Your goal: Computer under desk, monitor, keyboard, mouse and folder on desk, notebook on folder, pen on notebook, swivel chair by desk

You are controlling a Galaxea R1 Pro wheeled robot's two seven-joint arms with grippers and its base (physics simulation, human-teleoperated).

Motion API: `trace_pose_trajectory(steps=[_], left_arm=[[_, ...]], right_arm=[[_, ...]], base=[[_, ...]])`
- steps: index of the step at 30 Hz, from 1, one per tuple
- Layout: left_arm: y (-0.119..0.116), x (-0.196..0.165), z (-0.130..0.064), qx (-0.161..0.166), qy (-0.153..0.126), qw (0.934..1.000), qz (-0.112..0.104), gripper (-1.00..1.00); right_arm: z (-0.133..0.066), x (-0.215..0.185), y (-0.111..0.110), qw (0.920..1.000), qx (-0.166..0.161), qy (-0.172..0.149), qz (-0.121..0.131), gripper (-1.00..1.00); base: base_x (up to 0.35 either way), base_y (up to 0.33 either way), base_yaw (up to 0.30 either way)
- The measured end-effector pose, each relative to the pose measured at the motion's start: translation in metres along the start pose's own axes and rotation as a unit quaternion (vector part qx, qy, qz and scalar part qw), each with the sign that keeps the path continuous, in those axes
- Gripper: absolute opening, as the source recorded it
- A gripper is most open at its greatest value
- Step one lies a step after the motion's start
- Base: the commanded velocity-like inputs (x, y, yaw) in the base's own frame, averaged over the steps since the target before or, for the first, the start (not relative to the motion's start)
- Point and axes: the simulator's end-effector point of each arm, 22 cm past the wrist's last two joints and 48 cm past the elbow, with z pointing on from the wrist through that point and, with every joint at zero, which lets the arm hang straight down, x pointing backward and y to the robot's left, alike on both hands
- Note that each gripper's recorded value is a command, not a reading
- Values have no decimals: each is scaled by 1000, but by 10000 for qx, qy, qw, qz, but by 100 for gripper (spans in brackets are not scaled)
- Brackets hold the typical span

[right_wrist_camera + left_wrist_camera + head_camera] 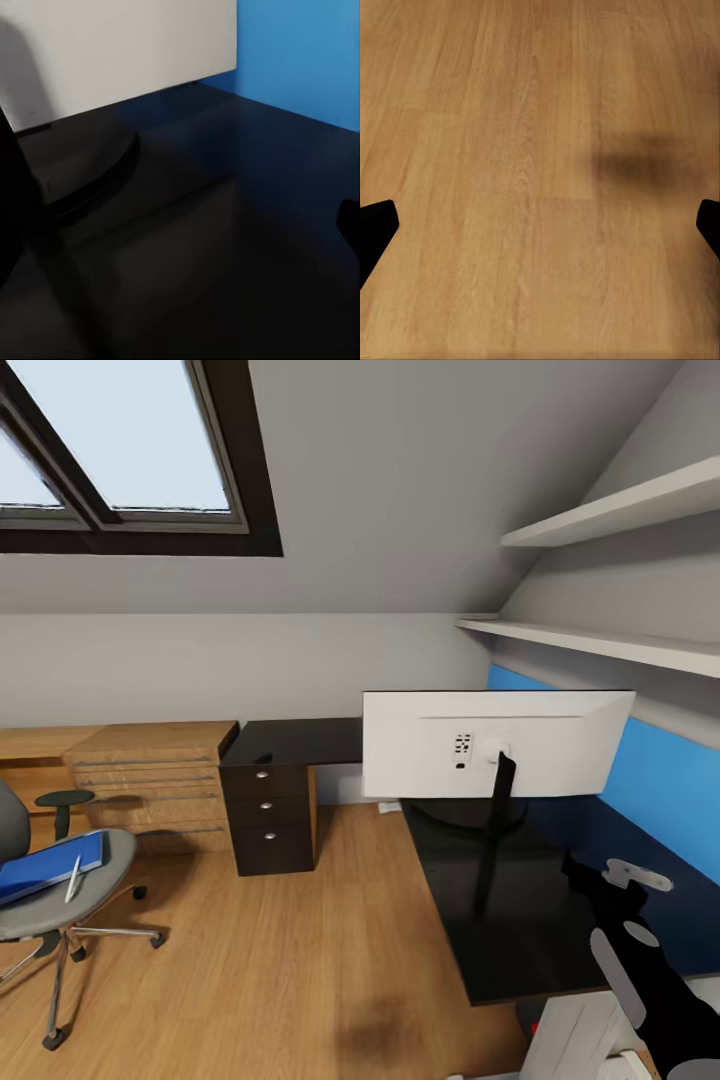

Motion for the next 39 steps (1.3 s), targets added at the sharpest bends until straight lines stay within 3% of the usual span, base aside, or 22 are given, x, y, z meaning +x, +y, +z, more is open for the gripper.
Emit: trace_pose_trajectory(steps=[14,28,39], left_arm=[[0,0,0,-2,-4,10000,-2,100],[-1,0,0,14,-9,10000,8,100],[-5,0,0,31,-7,10000,-21,100]], right_arm=[[-2,6,15,9998,-156,49,-128,100],[-13,22,62,9963,-679,123,-506,100],[-16,26,72,9950,-795,139,-582,100]], base=[[11,261,0],[5,27,0],[0,1,0]])
